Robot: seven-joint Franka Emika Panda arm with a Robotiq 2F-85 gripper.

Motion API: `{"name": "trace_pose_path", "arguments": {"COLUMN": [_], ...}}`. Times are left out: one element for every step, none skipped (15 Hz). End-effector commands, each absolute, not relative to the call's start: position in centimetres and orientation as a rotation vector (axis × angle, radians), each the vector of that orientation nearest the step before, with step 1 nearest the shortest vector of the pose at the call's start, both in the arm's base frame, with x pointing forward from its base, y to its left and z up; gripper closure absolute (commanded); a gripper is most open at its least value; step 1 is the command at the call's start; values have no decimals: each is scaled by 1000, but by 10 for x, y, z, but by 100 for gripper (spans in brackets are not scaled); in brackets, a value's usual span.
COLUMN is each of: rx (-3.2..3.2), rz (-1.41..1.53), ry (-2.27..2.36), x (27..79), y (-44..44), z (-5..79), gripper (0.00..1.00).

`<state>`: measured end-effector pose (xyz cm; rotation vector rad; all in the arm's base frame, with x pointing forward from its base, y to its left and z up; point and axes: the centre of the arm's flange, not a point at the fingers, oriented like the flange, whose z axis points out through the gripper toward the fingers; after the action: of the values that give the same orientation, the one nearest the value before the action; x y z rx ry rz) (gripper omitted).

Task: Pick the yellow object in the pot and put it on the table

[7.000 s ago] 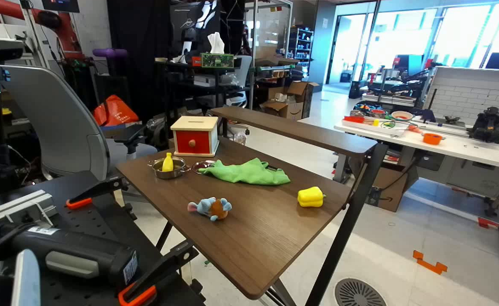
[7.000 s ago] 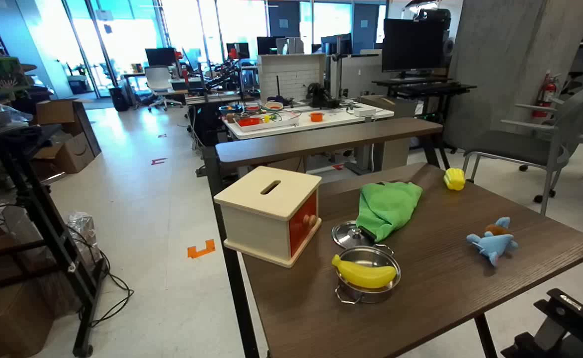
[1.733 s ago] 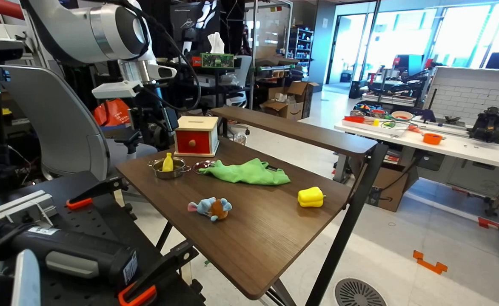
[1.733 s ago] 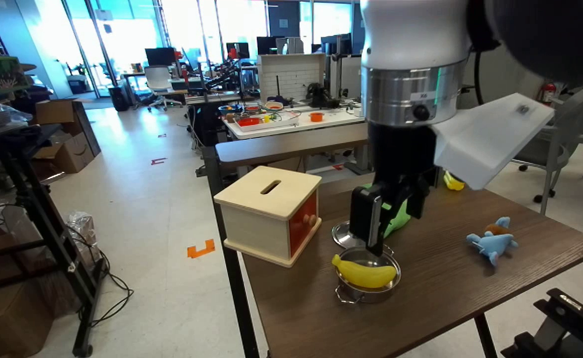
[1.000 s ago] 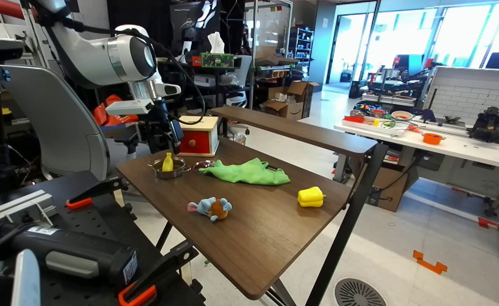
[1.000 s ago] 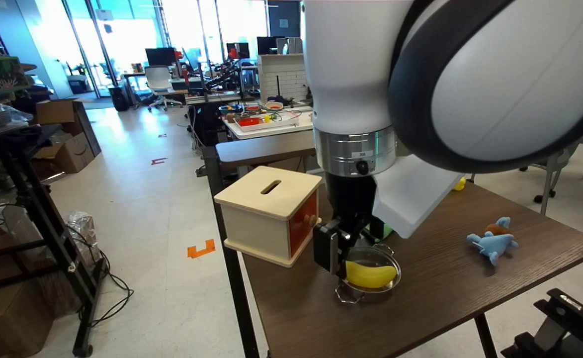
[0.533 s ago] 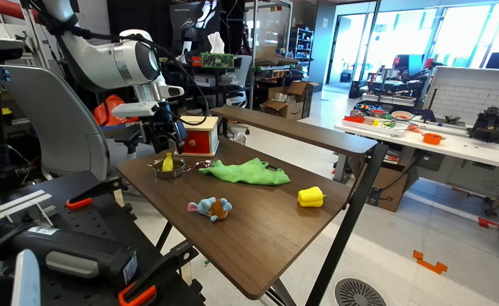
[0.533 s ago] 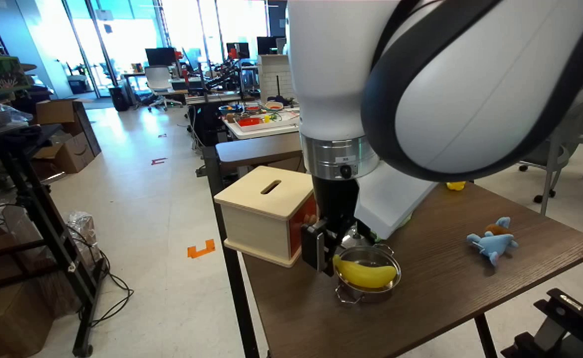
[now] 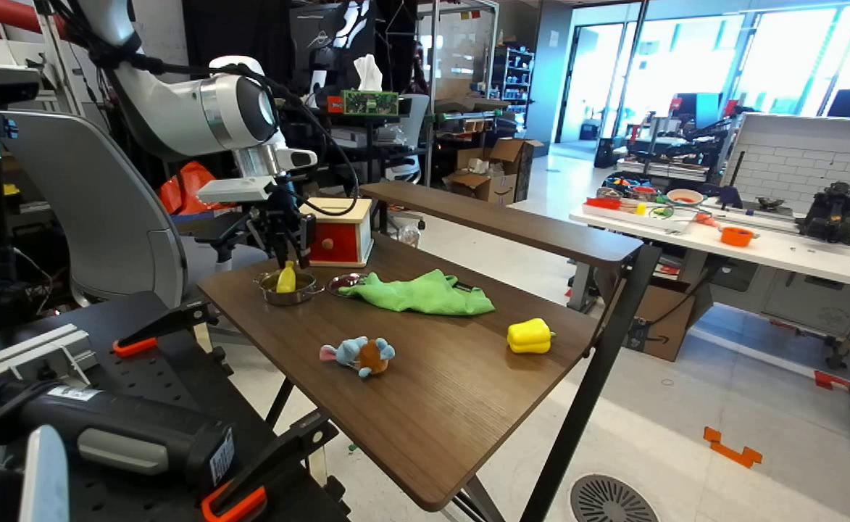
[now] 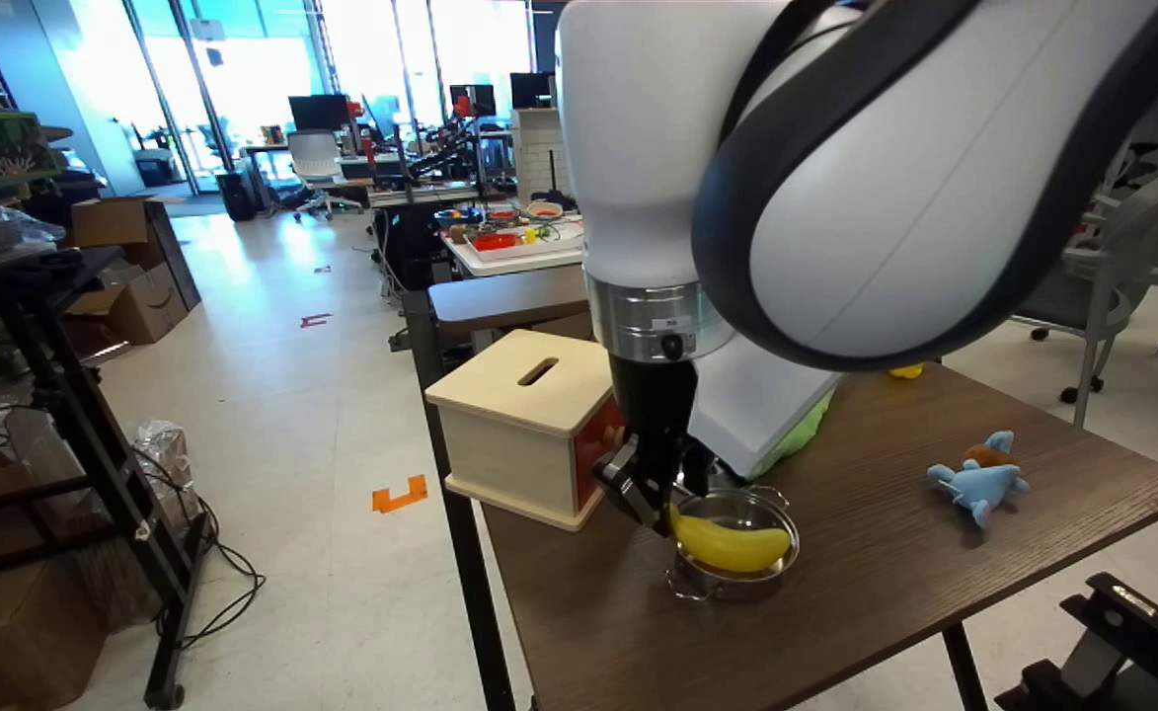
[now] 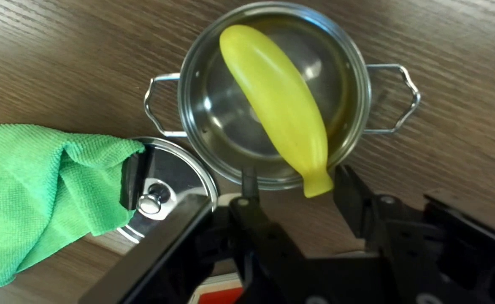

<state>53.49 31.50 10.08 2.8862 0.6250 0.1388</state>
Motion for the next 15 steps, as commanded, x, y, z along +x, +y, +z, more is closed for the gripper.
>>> {"name": "trace_pose_path", "arguments": {"rx": [2863,2859,2856,2855,2851,2848,2843,2843,2850,2861,2872,2886,2911,2934,2960], "rz": [120,119,119,116,111,102,105,105,103,102,91,96,137,186,224], "ry": [612,606,601,593,585,578,569,560,550,539,523,511,503,487,459], "x": [546,547,549,551,553,555,556,557,558,558,557,556,554,553,552], "y": [319,317,316,314,312,310,307,305,301,297,293,291,287,282,276], "z": [100,101,102,101,101,101,103,106,112,122,137,149,166,183,201], "gripper": [80,88,95,100,99,96,96,96,96,96,96,96,96,96,96]}}
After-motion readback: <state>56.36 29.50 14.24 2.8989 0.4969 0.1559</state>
